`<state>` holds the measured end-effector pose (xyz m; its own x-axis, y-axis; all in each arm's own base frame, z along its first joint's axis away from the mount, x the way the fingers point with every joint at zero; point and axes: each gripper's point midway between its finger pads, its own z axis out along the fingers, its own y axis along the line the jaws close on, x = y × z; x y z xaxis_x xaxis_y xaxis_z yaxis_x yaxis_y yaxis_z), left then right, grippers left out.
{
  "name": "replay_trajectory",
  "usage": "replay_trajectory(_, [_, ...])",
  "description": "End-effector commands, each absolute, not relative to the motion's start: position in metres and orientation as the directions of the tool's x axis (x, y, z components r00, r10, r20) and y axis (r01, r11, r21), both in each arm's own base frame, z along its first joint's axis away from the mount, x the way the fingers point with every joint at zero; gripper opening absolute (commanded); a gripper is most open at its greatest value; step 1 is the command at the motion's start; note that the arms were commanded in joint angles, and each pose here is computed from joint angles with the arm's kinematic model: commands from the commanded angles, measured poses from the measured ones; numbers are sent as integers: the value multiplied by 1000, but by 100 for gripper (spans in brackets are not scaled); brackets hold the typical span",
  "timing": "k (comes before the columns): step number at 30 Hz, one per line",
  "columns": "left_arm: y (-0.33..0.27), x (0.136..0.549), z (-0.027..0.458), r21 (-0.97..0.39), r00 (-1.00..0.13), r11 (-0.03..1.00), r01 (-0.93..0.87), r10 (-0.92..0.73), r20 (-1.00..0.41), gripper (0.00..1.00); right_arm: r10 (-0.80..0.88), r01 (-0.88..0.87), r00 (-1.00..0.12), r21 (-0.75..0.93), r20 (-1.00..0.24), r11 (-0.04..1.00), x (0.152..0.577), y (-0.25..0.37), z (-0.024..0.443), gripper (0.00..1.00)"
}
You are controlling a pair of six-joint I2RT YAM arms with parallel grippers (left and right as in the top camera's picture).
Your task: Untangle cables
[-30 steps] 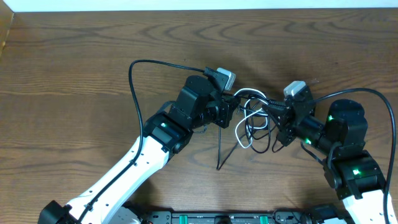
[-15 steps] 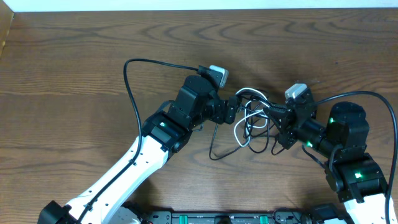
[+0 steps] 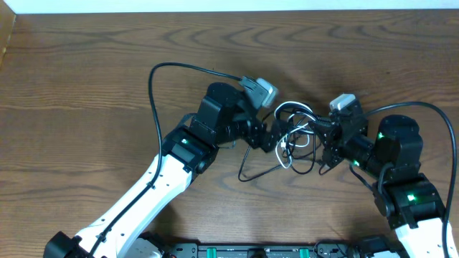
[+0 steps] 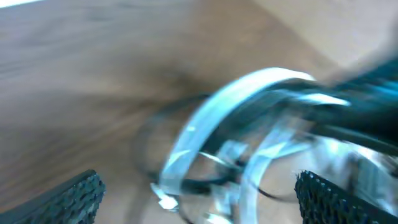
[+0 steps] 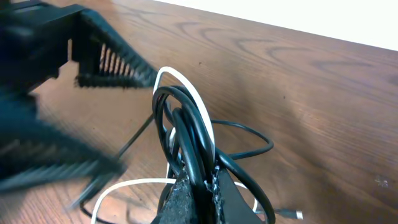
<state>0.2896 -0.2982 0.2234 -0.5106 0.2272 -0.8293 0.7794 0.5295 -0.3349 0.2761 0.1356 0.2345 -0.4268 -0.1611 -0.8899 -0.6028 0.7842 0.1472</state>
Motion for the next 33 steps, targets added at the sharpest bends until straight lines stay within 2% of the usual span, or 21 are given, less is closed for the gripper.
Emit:
replay_trajectory(1, [-316, 251, 240, -363, -433, 272, 891, 276, -858, 98, -169, -602, -412, 128, -895, 788, 282, 135, 238, 1])
replay_trajectory(7, [-317, 248, 241, -267, -327, 222, 938, 307, -894, 98, -207, -644, -405, 117, -890, 756, 275, 139, 233, 1])
replay_trajectory(13, [-315, 251, 238, -89, -150, 182, 979, 355, -923, 98, -278, -740, -345, 78, -897, 669, 262, 151, 232, 1])
replay_trajectory(18, [-297, 282, 224, -27, -179, 351, 936, 410, -894, 98, -319, -816, -304, 72, -898, 574, 245, 162, 229, 1])
replay_trajectory(20, [-290, 288, 219, -27, -201, 383, 923, 422, -884, 98, -330, -847, -274, 63, -904, 528, 239, 166, 230, 1])
replay_trajectory(25, [-281, 294, 218, -35, -219, 404, 914, 419, -881, 98, -333, -865, -249, 54, -909, 499, 235, 170, 232, 1])
replay_trajectory(27, [-284, 289, 220, -47, -211, 374, 926, 412, -886, 99, -332, -865, -249, 54, -910, 499, 235, 170, 232, 1])
replay_trajectory(29, [-290, 279, 223, -74, -202, 314, 946, 396, -896, 88, -328, -869, -240, 53, -914, 491, 235, 171, 234, 1])
replay_trajectory(31, [-295, 268, 228, -100, -191, 248, 964, 377, -906, 65, -321, -876, -230, 51, -919, 480, 234, 173, 237, 1])
replay_trajectory(32, [-297, 263, 230, -112, -190, 221, 969, 369, -910, 57, -319, -878, -227, 51, -920, 477, 234, 173, 238, 1])
replay_trajectory(33, [-299, 258, 232, -124, -188, 194, 973, 360, -914, 54, -318, -879, -224, 51, -921, 474, 233, 173, 238, 1])
